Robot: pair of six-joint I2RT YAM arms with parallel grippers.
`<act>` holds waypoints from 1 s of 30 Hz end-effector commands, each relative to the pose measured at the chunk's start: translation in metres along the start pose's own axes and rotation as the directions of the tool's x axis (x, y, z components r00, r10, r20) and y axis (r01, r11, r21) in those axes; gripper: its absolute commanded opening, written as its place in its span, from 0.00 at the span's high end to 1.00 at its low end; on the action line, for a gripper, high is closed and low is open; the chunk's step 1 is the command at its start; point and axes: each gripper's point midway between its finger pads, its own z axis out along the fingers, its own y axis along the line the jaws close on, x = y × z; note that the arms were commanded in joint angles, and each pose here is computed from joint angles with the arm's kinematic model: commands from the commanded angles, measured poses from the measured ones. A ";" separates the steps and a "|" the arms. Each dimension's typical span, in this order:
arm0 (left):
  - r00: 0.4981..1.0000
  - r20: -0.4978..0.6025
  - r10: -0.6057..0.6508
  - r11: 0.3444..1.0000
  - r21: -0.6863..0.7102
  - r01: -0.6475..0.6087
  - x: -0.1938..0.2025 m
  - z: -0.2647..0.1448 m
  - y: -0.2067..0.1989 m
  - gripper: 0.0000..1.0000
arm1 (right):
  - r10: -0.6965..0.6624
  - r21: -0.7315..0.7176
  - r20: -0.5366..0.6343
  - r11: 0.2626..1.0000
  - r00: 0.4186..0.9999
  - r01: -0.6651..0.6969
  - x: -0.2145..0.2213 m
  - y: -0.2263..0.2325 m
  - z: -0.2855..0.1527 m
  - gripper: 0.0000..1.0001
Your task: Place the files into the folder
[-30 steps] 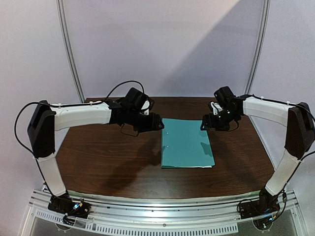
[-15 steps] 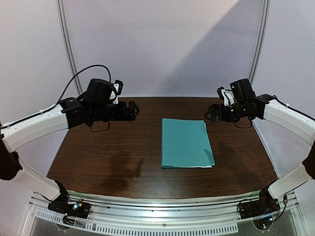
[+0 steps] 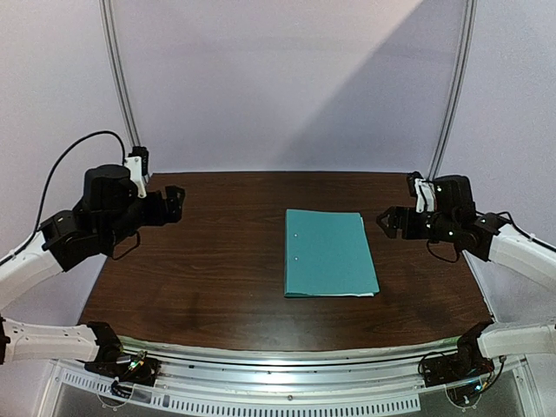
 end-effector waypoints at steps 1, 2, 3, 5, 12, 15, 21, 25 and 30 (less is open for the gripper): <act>0.998 0.045 0.040 0.991 -0.127 -0.034 0.003 -0.016 0.037 0.00 | 0.047 0.055 0.134 0.997 0.990 -0.055 -0.011 -0.013 -0.013 0.01; 0.998 0.048 0.043 0.990 -0.134 -0.036 0.006 -0.019 0.041 0.01 | 0.057 0.069 0.124 0.995 0.991 -0.066 -0.005 -0.018 -0.013 0.01; 0.998 0.051 0.048 0.989 -0.141 -0.040 0.008 -0.022 0.045 0.00 | 0.063 0.081 0.113 0.994 0.992 -0.073 0.001 -0.021 -0.013 0.01; 0.997 0.056 0.055 0.987 -0.156 -0.046 0.012 -0.027 0.053 0.00 | 0.071 0.101 0.090 0.992 0.993 -0.080 0.014 -0.027 -0.013 0.01; 0.996 0.078 0.048 0.988 -0.153 -0.035 0.022 -0.040 0.065 0.00 | 0.083 0.172 0.067 0.981 0.994 -0.093 0.055 -0.053 -0.016 0.01; 0.995 0.080 0.052 0.989 -0.144 -0.040 0.021 -0.043 0.065 0.01 | 0.076 0.182 0.060 0.980 0.995 -0.085 0.070 -0.060 -0.018 0.01; 0.994 0.039 0.097 0.988 -0.128 -0.092 0.024 -0.046 0.063 0.00 | 0.057 0.195 0.109 0.978 0.992 -0.078 0.081 -0.070 -0.020 0.01; 0.993 0.040 0.114 0.984 -0.143 -0.107 0.028 -0.050 0.069 0.00 | 0.052 0.180 0.145 0.981 0.988 -0.078 0.090 -0.074 -0.015 0.01; 0.992 0.075 0.102 0.988 -0.127 -0.092 0.024 -0.055 0.070 0.00 | 0.055 0.184 0.177 0.979 0.983 -0.088 0.096 -0.080 -0.009 0.01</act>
